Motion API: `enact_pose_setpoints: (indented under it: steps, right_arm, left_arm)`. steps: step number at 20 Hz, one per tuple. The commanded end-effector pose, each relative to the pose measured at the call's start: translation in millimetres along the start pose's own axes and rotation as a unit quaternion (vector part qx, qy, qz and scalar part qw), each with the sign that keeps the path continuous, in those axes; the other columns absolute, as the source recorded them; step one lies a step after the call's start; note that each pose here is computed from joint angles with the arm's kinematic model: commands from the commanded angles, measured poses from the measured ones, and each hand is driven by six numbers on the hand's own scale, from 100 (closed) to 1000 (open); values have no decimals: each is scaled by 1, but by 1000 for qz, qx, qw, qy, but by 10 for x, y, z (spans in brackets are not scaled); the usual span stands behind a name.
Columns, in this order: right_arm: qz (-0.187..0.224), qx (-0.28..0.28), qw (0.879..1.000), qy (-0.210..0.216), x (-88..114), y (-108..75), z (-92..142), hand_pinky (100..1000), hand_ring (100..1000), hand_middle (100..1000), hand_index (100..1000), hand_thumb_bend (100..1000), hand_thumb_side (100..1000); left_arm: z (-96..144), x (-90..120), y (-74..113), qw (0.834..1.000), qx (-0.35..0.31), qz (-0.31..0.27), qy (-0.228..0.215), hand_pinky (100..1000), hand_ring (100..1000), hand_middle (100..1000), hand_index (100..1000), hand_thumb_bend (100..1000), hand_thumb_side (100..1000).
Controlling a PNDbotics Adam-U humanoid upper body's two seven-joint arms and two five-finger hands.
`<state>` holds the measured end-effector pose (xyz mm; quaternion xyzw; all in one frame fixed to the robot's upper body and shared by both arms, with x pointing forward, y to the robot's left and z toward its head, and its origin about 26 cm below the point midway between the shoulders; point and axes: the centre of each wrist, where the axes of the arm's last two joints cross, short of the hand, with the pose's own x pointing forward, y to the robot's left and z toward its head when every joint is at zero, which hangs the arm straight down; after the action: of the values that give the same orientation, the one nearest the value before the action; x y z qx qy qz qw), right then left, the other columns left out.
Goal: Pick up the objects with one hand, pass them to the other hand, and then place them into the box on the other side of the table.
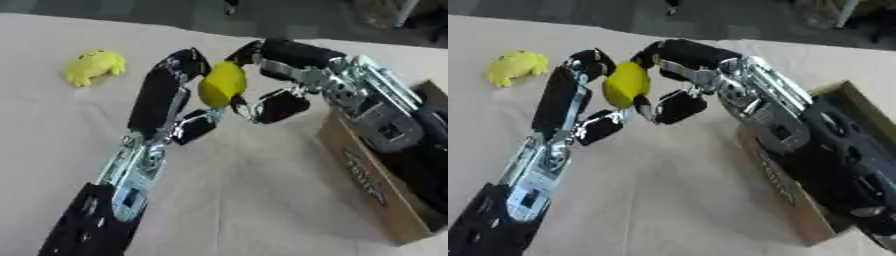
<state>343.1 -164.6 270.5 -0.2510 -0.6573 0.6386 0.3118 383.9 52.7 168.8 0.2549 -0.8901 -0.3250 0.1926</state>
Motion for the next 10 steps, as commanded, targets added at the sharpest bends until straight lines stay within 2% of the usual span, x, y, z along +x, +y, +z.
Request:
enact_pose_setpoints:
  steps: [1, 5, 10]
  right_arm:
    - [-6, -15, 1000, 2, -16, -72, 22, 912, 833, 675, 832, 100, 323]
    - [-25, -25, 999, -6, 0, -84, 31, 914, 823, 653, 820, 100, 274]
    - [-46, -45, 998, -13, 37, -103, 53, 912, 762, 575, 756, 100, 190]
  left_arm:
    - [-106, 84, 44, 1000, 15, 2, -19, 554, 559, 509, 476, 170, 100]
    - [-92, 74, 19, 1000, 12, 4, -12, 553, 559, 511, 476, 168, 100]
    - [-60, 37, -56, 1000, 1, 2, 3, 553, 559, 515, 498, 185, 100]
